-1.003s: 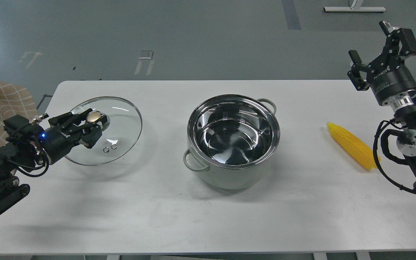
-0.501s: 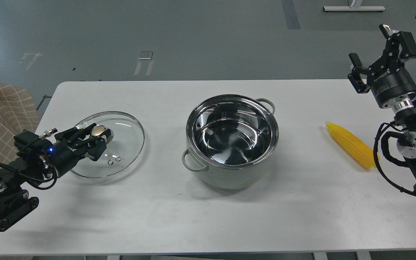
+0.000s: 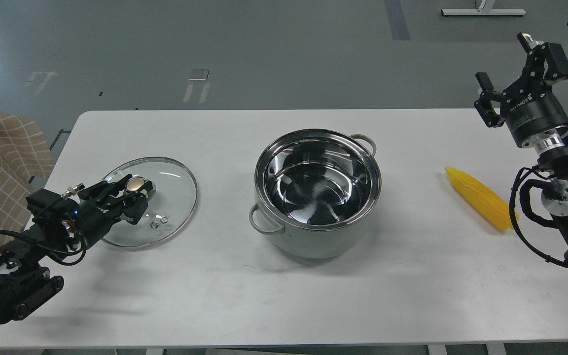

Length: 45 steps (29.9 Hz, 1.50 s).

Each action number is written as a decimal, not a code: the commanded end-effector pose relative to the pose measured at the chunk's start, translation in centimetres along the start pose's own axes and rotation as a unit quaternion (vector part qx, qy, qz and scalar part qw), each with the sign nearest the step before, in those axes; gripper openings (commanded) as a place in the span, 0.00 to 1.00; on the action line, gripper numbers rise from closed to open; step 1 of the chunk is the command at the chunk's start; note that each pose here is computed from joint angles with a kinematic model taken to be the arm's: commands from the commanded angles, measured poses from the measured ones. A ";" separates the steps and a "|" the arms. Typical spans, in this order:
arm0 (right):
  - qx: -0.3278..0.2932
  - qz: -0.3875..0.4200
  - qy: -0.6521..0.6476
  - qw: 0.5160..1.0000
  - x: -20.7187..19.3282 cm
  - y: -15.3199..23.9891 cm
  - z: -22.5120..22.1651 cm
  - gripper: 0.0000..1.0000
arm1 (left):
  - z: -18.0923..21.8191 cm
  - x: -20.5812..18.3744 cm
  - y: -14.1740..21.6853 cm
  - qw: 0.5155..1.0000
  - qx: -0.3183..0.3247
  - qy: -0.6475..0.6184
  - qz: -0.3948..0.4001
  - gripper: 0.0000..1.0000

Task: Open pot and put corn in
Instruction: 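Release the lid and raise the left gripper away, then lower the right gripper onto the yellow corn cob and grasp it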

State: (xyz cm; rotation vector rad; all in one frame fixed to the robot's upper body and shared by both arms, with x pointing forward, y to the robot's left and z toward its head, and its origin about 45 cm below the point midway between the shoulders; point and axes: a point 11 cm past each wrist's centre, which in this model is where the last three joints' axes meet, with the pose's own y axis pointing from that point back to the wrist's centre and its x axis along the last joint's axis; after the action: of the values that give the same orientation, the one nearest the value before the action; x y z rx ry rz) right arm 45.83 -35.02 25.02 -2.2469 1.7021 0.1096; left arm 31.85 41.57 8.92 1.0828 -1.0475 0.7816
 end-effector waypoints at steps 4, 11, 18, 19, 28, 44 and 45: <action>0.000 0.001 0.002 1.000 0.2 0.0 -0.1 0.99 | 0.1 -0.3 0.0 1.000 0.001 0.002 -0.002 0.69; 0.000 0.001 0.002 1.000 0.2 0.1 -0.1 0.99 | -0.2 1.1 -0.7 0.998 0.020 0.047 0.032 0.89; 0.001 0.003 0.008 1.000 0.6 0.1 -0.5 0.99 | -0.3 6.2 -1.6 0.995 0.007 0.057 0.087 0.90; 0.002 0.002 0.013 1.000 0.8 0.1 -0.9 0.99 | -0.4 7.9 -1.4 0.993 0.000 0.071 0.095 0.90; -0.085 -0.068 0.313 0.944 2.0 -0.2 -3.2 0.99 | 1.8 20.8 -4.0 0.936 -0.077 0.313 0.144 0.91; -0.333 -0.294 0.691 0.570 8.2 7.9 -2.5 1.00 | 6.2 31.3 -4.1 0.759 -0.266 0.575 0.153 0.94; -0.342 -0.302 0.692 0.559 8.4 8.4 -2.0 1.00 | 6.3 31.4 -4.1 0.748 -0.272 0.586 0.154 0.94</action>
State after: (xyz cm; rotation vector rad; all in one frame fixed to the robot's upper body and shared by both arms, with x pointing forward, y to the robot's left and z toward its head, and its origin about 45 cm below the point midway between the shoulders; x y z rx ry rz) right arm 40.86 -44.79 24.72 -3.6738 1.1826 -1.9180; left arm 44.31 35.07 37.38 -0.1286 -0.3115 1.1004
